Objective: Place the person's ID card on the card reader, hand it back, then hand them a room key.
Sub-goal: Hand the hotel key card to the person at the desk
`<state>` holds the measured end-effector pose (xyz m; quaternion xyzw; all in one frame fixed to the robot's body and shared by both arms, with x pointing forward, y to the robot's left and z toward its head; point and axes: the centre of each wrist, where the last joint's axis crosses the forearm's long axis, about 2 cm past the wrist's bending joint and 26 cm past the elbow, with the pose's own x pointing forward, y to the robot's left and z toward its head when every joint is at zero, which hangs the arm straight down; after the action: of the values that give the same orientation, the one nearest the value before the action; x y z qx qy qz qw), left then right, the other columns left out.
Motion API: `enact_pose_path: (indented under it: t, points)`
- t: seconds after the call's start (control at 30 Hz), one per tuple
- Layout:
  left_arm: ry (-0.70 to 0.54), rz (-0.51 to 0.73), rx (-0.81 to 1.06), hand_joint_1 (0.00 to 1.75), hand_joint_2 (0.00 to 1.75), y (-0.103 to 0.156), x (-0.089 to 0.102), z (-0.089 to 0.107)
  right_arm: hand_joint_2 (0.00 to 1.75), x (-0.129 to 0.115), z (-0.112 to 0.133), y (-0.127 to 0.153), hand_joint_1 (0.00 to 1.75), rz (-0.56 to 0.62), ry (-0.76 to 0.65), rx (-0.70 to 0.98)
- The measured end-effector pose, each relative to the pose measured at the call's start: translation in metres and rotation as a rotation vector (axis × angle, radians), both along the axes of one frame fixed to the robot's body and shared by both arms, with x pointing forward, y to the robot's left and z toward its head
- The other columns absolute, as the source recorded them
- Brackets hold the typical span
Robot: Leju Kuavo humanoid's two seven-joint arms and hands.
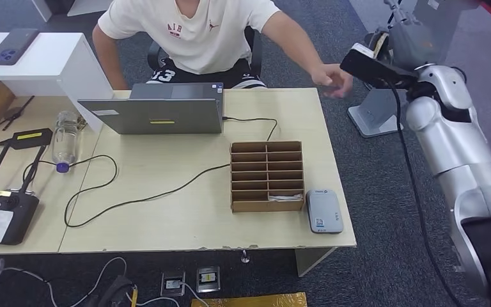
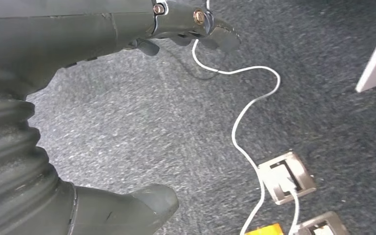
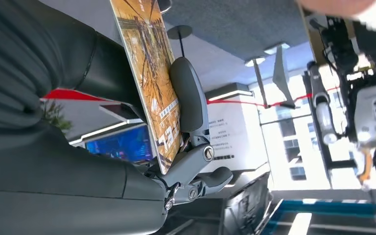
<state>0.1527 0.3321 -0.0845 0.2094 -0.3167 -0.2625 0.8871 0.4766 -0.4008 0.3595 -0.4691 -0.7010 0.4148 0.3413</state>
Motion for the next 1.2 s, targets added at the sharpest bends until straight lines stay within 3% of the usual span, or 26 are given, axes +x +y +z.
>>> enact_pose_path:
  t: [0.3,0.57,0.6,0.73,1.2]
  points:
    - [0.005,0.032,-0.012,0.0,1.75,0.0,-0.003,-0.001,1.75,0.02,-0.027,0.068,1.75,0.05,0.128,-0.177]
    - [0.013,0.039,-0.015,0.0,1.75,0.0,-0.007,-0.002,1.75,0.024,-0.042,0.095,1.75,0.086,0.19,-0.215]
    - [0.013,0.041,-0.015,0.0,1.75,0.0,-0.008,-0.002,1.75,0.024,-0.044,0.097,1.69,0.089,0.196,-0.218]
    - [0.014,0.047,-0.018,0.0,1.75,0.0,-0.011,-0.003,1.75,0.024,-0.05,0.104,0.02,0.098,0.211,-0.221]
    - [0.008,0.059,-0.013,0.0,1.75,0.0,-0.021,-0.006,1.75,0.024,-0.054,0.104,0.0,0.128,0.118,-0.071]
